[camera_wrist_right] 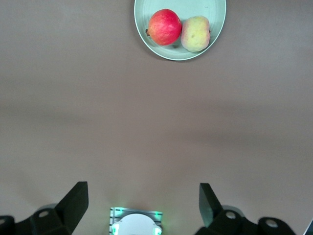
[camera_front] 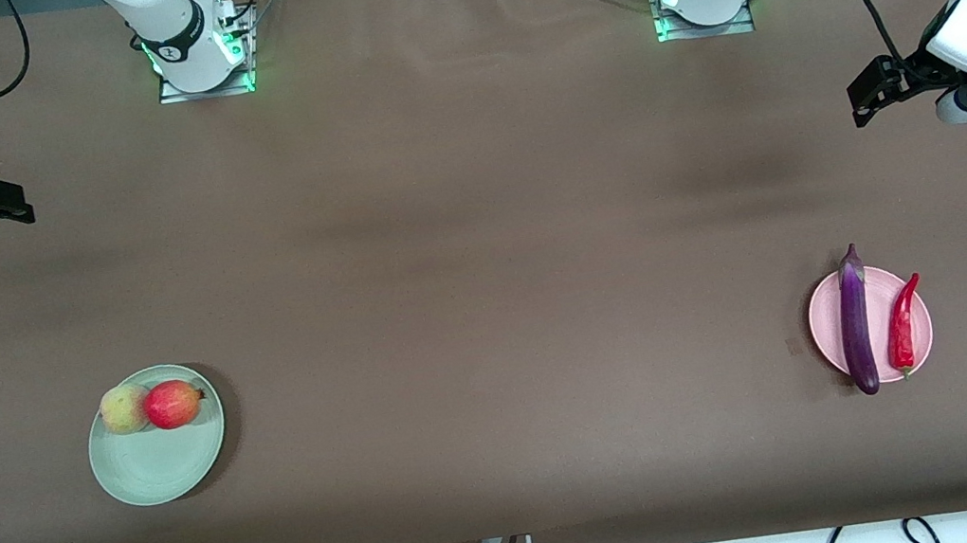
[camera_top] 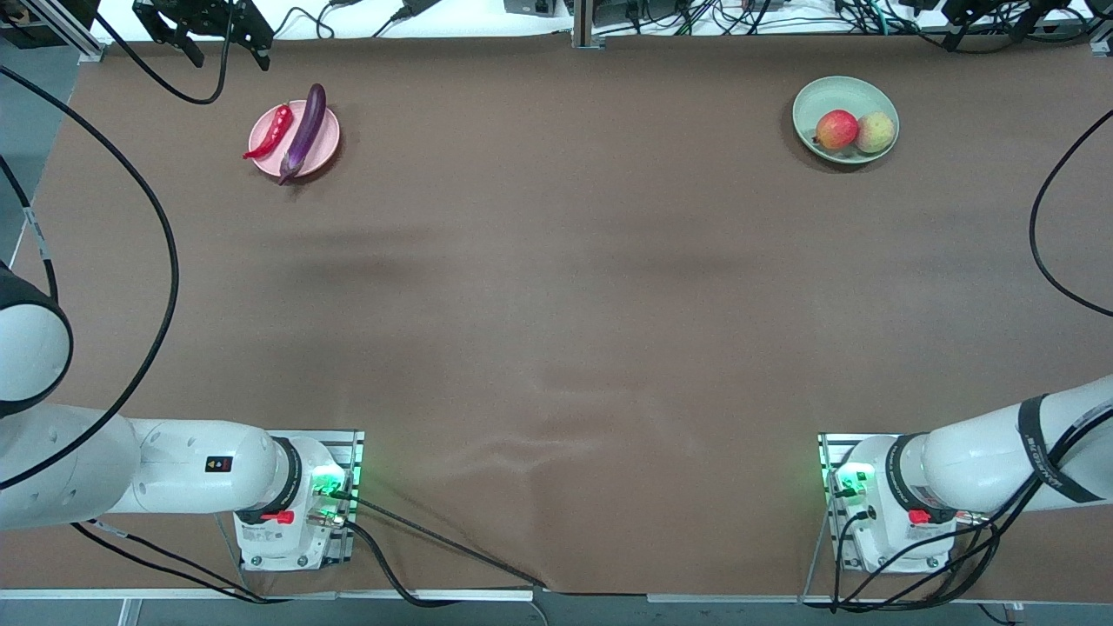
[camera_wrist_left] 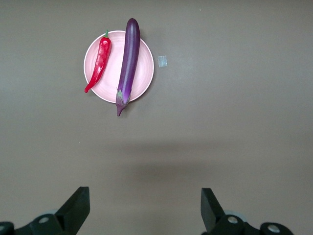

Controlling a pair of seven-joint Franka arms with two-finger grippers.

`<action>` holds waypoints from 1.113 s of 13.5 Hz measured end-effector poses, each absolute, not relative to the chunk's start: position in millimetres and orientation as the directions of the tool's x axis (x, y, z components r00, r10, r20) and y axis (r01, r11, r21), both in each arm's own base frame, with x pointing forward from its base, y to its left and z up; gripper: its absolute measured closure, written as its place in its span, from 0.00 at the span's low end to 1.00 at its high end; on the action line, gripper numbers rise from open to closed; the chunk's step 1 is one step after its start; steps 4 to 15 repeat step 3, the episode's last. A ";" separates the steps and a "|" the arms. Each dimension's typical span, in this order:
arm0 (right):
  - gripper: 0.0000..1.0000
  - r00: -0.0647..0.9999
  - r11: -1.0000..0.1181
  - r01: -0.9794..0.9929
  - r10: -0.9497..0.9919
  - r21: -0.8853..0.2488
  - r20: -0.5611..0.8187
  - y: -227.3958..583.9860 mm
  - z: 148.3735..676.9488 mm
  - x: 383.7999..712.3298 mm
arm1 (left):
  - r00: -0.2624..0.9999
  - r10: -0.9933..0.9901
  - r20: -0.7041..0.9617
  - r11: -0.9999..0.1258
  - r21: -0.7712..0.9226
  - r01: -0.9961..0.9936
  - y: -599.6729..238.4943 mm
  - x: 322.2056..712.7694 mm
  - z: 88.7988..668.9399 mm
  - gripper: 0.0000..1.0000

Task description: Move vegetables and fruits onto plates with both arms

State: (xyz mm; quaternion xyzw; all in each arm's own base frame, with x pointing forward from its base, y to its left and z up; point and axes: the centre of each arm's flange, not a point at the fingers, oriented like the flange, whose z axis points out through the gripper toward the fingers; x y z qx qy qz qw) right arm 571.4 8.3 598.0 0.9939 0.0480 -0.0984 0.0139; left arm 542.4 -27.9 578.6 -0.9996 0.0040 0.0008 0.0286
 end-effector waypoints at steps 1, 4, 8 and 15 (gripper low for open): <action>0.00 0.976 -0.995 0.095 0.090 0.020 -0.197 14.8 597.9 571.3 | 1.000 -0.008 -0.002 -0.998 -0.057 -0.008 -27.9 542.4 578.6 0.00; 0.00 0.977 -0.995 0.094 0.088 0.020 -0.197 15.4 597.9 571.3 | 1.000 -0.008 -0.002 -0.998 -0.057 -0.008 -27.9 542.4 578.6 0.00; 0.00 0.977 -0.995 0.094 0.088 0.020 -0.197 15.4 597.9 571.3 | 1.000 -0.008 -0.002 -0.998 -0.057 -0.008 -27.9 542.4 578.6 0.00; 0.00 0.977 -0.995 0.094 0.088 0.020 -0.197 15.4 597.9 571.3 | 1.000 -0.008 -0.002 -0.998 -0.057 -0.008 -27.9 542.4 578.6 0.00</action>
